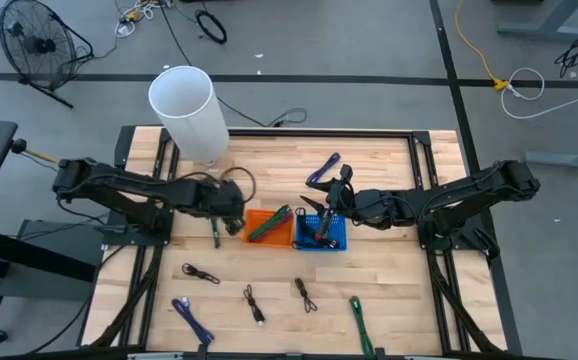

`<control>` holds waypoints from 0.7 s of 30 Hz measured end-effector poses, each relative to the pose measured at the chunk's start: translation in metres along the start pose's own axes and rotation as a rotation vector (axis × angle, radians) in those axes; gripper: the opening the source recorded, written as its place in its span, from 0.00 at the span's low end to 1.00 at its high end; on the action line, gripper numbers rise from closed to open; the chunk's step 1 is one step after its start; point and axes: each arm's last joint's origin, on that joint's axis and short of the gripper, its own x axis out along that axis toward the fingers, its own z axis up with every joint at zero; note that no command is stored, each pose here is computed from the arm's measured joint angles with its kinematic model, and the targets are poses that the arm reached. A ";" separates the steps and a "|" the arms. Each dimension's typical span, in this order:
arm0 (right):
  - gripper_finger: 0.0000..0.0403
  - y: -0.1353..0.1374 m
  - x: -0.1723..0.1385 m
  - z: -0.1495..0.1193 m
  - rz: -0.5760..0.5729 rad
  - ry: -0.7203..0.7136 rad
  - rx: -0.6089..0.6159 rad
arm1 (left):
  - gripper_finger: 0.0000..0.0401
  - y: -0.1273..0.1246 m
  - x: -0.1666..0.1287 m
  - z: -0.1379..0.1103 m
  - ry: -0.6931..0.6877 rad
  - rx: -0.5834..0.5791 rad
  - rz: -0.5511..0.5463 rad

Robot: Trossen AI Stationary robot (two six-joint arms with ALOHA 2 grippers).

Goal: Pick & Place USB Port
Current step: Put the green charger cable into the orange bin

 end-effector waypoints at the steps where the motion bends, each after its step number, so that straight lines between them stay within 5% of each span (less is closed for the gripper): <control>1: 0.41 0.000 0.000 0.000 0.000 0.001 0.000 | 0.40 0.006 -0.003 -0.005 0.032 -0.049 0.041; 10: 0.41 0.000 0.000 0.000 0.001 0.000 0.000 | 0.40 0.013 -0.013 -0.024 0.136 -0.409 0.153; 21: 0.41 0.001 0.000 -0.003 0.005 0.028 -0.018 | 0.40 -0.007 0.003 -0.036 0.177 -0.600 0.238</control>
